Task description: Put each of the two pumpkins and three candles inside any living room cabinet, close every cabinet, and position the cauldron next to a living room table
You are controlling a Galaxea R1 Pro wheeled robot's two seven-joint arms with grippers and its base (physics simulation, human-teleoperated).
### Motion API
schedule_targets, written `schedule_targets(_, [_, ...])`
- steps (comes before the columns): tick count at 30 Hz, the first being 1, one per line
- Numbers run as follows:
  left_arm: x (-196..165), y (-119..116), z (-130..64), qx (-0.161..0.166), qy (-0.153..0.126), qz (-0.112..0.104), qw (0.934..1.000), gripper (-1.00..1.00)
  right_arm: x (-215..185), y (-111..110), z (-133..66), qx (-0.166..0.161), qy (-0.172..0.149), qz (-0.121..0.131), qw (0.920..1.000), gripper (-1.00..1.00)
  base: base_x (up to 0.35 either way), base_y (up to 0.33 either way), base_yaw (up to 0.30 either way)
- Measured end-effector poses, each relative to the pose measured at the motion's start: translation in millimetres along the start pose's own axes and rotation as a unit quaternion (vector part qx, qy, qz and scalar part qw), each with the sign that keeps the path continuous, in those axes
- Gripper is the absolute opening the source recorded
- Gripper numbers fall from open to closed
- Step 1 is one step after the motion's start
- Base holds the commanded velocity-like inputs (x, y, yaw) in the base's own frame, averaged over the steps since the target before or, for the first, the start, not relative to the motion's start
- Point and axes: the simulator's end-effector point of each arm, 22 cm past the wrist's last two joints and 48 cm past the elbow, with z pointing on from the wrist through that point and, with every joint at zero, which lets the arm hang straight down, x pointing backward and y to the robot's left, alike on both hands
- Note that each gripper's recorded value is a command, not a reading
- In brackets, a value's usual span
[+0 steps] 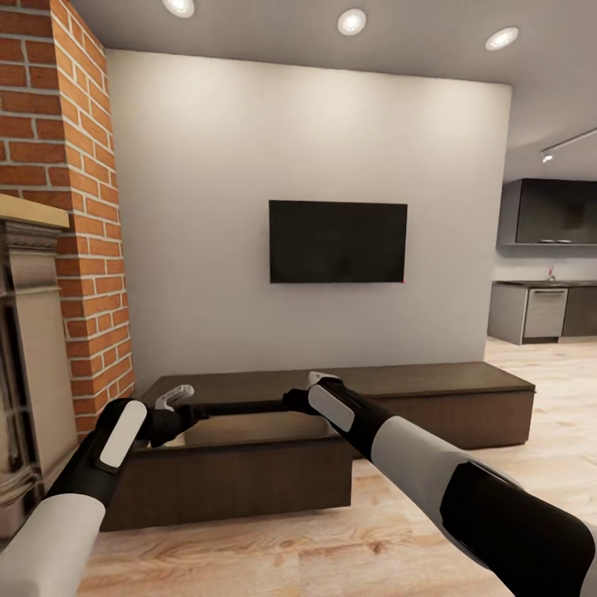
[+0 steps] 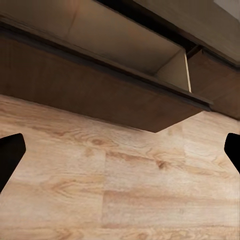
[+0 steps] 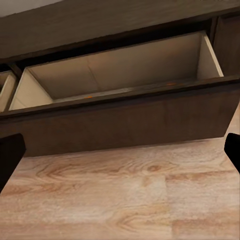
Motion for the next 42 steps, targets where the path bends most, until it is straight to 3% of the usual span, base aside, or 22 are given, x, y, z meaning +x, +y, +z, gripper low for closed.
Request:
schedule_targets(20, [43.9, 32.8, 17.0, -0.019, 0.014, 0.000, 0.9997, 1.00, 24.8, -6.1, 8.2, 0.002, -0.002, -0.003, 1.0000, 1.00, 0.000, 0.000, 0.001])
schedule_targets(29, [64.1, 55.2, 29.4, -0.030, -0.006, -0.005, 0.9995, 1.00, 39.0, -13.4, 15.9, 0.006, -0.026, 0.006, 0.9996, 1.00, 0.000, 0.000, 0.000])
schedule_targets(32, [60.4, 63.7, 31.9, -0.042, -0.027, -0.001, 0.9988, 1.00, 46.1, -18.1, 20.2, 0.011, -0.034, 0.000, 0.9993, 1.00, 0.000, 0.000, 0.000])
schedule_targets(36, [55.6, 73.9, 38.2, -0.061, -0.043, 0.007, 0.9972, 1.00, 56.1, -22.8, 29.6, 0.015, -0.029, -0.002, 0.9995, 1.00, 0.000, 0.000, 0.000])
schedule_targets(42, [61.0, 83.7, 48.5, -0.074, -0.040, 0.010, 0.9964, 1.00, 75.8, -28.8, 43.5, 0.019, -0.011, 0.001, 0.9998, 1.00, 0.000, 0.000, 0.000])
